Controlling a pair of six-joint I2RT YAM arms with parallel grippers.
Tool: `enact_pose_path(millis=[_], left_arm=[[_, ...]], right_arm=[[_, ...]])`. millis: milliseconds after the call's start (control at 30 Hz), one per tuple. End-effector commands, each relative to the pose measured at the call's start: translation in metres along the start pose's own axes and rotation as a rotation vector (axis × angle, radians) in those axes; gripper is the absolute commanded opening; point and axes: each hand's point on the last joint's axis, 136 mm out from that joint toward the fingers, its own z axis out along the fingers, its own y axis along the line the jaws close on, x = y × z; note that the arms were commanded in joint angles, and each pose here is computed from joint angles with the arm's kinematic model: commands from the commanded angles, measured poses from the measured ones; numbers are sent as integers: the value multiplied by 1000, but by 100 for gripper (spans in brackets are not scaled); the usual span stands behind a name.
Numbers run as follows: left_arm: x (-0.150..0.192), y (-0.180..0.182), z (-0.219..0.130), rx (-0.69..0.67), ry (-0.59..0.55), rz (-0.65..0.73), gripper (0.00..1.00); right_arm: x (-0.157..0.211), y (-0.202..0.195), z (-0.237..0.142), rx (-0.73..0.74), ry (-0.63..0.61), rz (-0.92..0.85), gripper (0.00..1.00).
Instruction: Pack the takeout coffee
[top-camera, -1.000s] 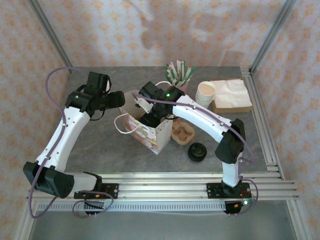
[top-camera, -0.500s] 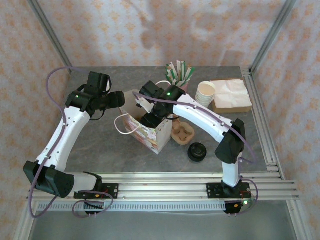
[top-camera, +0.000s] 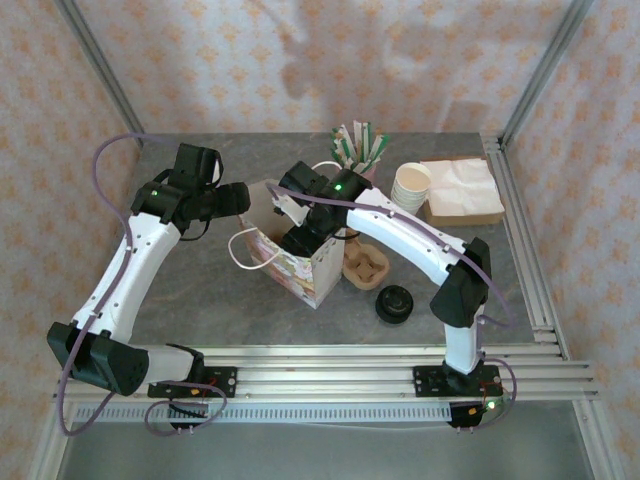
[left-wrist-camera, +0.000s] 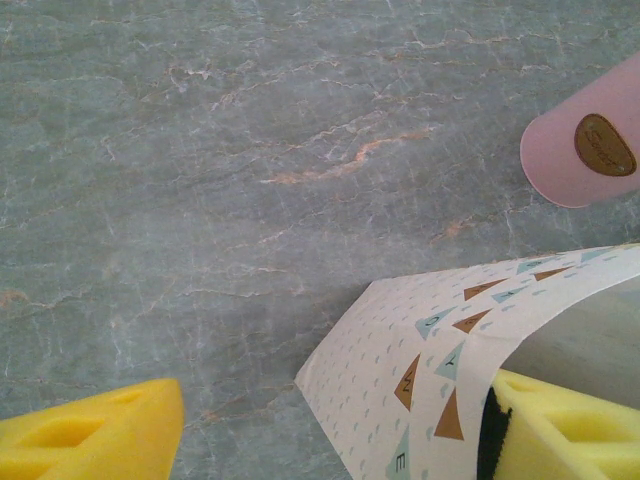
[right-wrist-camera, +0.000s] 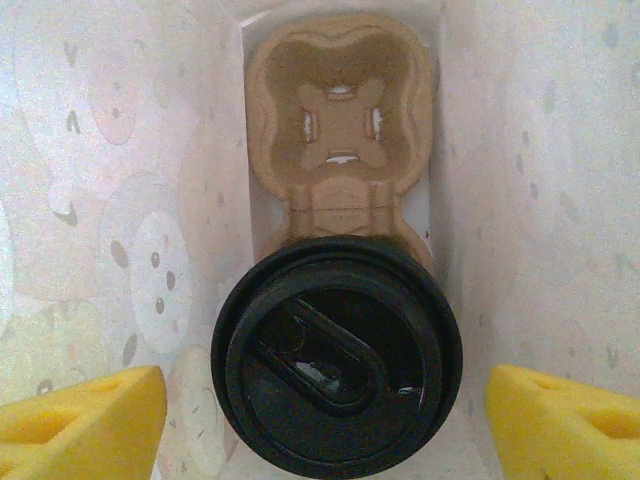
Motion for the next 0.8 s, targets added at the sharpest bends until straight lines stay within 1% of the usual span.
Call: enact_pose_path(millis=[0,467,767], left_arm=[[-3,7,-2,-41,-4,13,74],[-3,6,-2,-38,-4,11,75],[-3,5,-1,-37,-2,13,75]], right_arm=[[1,-2,-15,13,-4,15,83],[2,-3,-16,17,-3,15,83],[-3,-5,-26,30,-35,28,84]])
